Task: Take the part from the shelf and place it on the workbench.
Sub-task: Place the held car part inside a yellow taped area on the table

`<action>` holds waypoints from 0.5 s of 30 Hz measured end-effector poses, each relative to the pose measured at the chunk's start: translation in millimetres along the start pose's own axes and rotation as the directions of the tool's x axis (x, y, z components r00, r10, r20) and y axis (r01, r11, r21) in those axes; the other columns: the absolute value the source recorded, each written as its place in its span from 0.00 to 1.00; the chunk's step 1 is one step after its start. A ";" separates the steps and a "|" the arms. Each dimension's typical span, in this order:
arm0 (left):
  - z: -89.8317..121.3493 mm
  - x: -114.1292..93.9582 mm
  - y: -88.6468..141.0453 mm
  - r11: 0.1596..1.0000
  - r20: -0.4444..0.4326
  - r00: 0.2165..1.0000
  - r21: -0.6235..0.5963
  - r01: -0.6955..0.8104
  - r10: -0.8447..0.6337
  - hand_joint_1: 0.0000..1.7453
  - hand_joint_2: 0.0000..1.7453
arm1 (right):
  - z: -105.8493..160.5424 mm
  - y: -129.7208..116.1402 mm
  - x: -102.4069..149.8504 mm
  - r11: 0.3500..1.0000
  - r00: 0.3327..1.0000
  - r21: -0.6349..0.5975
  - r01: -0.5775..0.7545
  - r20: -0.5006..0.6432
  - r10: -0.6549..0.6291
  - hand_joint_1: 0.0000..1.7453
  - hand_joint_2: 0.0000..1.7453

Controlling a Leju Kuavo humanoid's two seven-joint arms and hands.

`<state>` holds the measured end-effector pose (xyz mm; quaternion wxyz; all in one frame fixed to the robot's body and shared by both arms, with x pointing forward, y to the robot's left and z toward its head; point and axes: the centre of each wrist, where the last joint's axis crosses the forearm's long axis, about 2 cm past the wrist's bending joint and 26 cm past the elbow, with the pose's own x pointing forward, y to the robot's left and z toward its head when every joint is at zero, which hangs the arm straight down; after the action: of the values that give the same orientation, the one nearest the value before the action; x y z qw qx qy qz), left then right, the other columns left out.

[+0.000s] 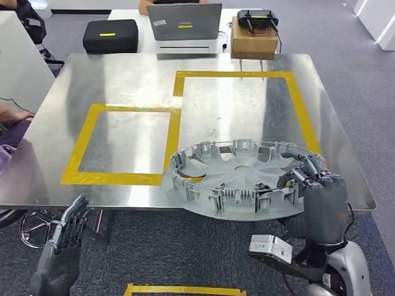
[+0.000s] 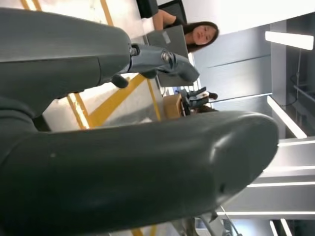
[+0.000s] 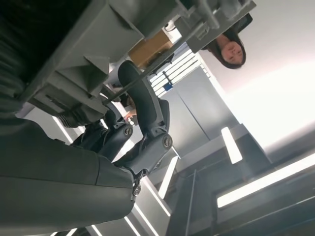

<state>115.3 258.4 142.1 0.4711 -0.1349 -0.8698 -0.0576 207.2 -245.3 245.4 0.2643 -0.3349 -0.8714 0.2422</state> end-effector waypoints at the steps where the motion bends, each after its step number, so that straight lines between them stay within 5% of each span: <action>1: -0.3 -0.1 0.1 1.000 0.001 1.000 -0.001 0.000 0.000 0.00 0.00 | -0.6 0.2 -0.3 1.000 1.000 -0.001 -0.001 0.001 0.001 1.00 1.00; 15: 1.0 -2.9 1.9 1.000 -0.015 1.000 -0.011 0.001 -0.002 0.00 0.00 | -10.8 8.6 -8.9 0.998 0.999 0.068 -0.012 -0.028 0.014 1.00 1.00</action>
<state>116.5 259.9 139.1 0.4767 -0.1364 -0.8660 -0.0639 223.5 -243.3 245.6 0.2864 -0.3349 -0.8566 0.2685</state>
